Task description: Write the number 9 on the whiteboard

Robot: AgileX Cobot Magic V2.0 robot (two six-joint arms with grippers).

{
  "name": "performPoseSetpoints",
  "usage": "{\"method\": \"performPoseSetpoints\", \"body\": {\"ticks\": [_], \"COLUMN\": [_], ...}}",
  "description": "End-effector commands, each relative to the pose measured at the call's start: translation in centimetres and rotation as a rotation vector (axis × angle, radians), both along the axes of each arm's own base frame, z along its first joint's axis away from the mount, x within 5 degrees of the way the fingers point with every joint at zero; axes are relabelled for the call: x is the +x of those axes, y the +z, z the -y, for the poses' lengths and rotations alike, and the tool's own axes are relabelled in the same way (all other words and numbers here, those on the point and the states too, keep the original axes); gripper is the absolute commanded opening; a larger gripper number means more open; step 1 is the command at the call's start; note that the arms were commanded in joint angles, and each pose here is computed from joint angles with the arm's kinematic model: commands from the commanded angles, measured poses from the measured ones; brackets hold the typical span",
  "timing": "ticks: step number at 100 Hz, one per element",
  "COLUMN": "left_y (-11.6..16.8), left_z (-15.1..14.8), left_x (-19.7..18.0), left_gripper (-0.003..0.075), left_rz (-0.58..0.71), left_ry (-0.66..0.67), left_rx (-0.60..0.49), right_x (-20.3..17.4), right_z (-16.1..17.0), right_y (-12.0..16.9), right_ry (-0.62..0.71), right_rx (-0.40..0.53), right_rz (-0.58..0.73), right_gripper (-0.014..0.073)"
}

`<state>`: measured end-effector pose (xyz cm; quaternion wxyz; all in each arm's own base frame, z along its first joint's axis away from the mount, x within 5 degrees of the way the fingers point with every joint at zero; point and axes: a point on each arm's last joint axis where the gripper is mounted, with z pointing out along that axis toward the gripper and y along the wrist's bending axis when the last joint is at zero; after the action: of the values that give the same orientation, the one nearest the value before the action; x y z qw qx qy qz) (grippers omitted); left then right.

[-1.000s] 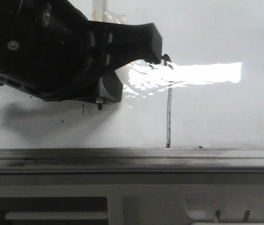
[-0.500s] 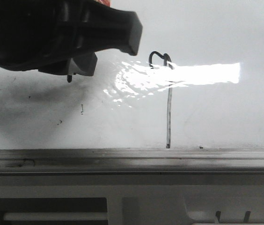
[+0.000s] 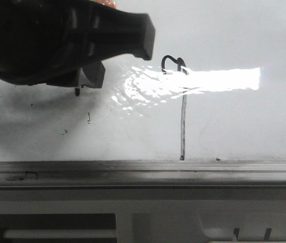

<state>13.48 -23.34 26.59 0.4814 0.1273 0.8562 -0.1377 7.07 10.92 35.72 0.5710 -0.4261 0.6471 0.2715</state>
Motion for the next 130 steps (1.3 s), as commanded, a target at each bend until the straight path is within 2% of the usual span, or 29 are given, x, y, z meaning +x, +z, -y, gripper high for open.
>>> {"method": "performPoseSetpoints", "body": {"ticks": [1, 23, 40, 68, 87, 114, 130], "left_y": [0.4, -0.5, -0.9, -1.9, -1.3, -0.8, -1.0], "left_z": [0.3, 0.3, 0.3, 0.4, -0.2, 0.5, 0.6], "left_x": [0.2, 1.9, 3.3, 3.7, 3.6, 2.0, 1.1], "left_gripper": [-0.0019, -0.0019, -0.0019, -0.0019, -0.0019, -0.0019, -0.0019], "left_rz": [-0.031, -0.117, -0.174, -0.186, -0.147, -0.119, -0.1], "left_ry": [0.027, 0.074, 0.036, 0.054, 0.102, 0.032, 0.04], "left_rx": [-0.059, -0.159, -0.217, -0.183, -0.163, -0.134, -0.098], "right_x": [0.2, 0.1, 0.2, 0.2, 0.2, 0.1, 0.1], "right_z": [0.2, 0.2, 0.2, 0.2, 0.2, 0.2, 0.1], "right_y": [1.9, 1.9, 1.9, 1.9, 1.9, 1.9, 1.9], "right_ry": [-0.024, -0.024, -0.024, -0.024, -0.024, -0.024, -0.023], "right_rx": [0.095, 0.097, 0.096, 0.096, 0.096, 0.099, 0.112], "right_rz": [0.056, 0.055, 0.056, 0.056, 0.056, 0.051, 0.042], "right_gripper": [-0.0066, -0.0066, -0.0066, -0.0066, -0.0066, -0.0066, -0.0066]}}
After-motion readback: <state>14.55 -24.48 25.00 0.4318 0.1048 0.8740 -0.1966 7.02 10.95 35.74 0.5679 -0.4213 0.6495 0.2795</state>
